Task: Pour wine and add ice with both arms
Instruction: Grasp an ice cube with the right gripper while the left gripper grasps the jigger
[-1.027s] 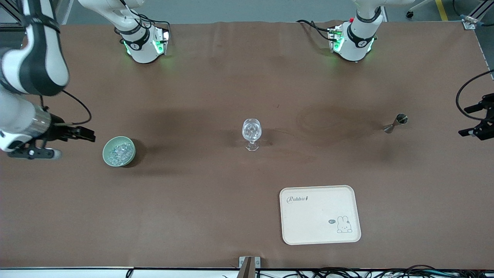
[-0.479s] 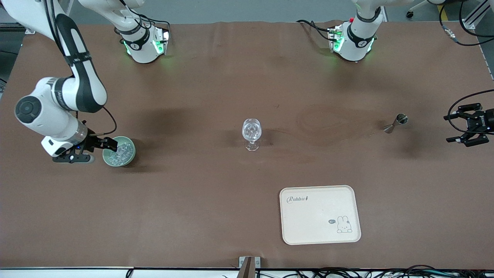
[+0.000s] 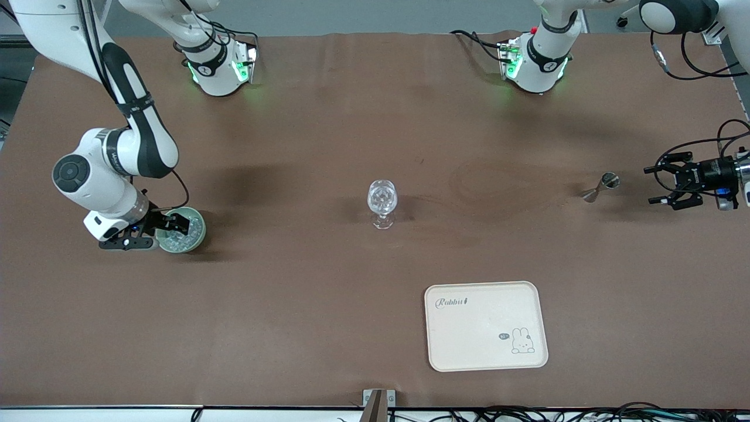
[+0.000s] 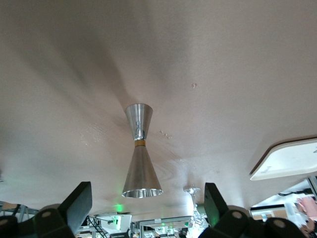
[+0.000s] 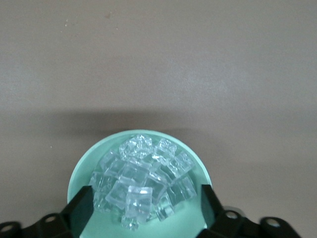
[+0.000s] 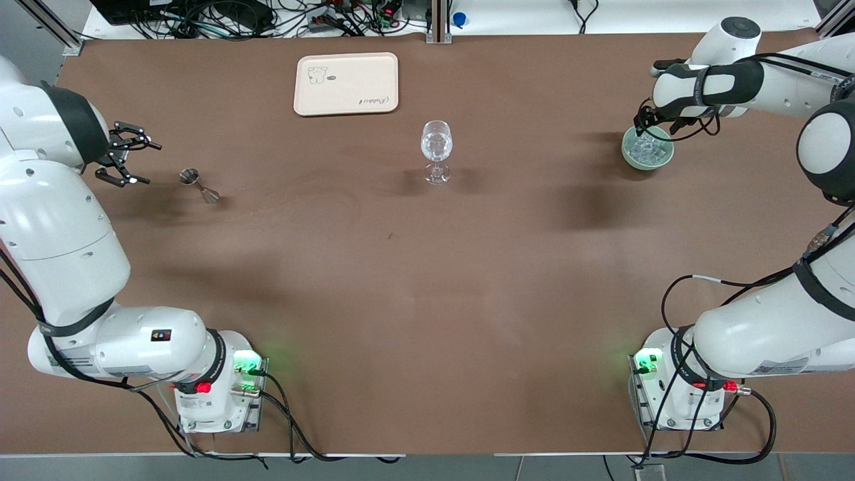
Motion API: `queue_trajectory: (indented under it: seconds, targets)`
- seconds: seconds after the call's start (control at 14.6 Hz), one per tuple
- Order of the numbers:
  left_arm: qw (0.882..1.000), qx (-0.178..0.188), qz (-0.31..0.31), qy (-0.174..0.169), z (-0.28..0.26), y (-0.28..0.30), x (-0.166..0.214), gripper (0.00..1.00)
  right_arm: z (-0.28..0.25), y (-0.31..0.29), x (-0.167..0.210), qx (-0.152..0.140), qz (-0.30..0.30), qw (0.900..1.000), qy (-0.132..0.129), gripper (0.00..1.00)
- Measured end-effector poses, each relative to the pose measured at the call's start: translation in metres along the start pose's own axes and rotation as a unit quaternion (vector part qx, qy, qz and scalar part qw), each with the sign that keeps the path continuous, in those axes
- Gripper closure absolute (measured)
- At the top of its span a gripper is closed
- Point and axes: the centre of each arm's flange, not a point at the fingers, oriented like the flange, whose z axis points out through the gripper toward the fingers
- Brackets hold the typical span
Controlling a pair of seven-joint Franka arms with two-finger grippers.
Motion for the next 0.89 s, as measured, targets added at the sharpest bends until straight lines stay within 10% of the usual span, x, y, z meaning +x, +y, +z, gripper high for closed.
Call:
queue_trajectory:
  seconds: [0.27,0.89]
  targets:
    - [1.000,-0.021,-0.007,-0.016,0.021,0.004,0.005,0.02,0.007,-0.006,-0.001,0.000,-0.007,1.000,-0.003,0.30]
    - [0.993,-0.065,-0.087,-0.042,0.062,-0.043,0.031,0.08,0.019,-0.005,-0.004,0.000,-0.020,1.000,-0.009,0.42]
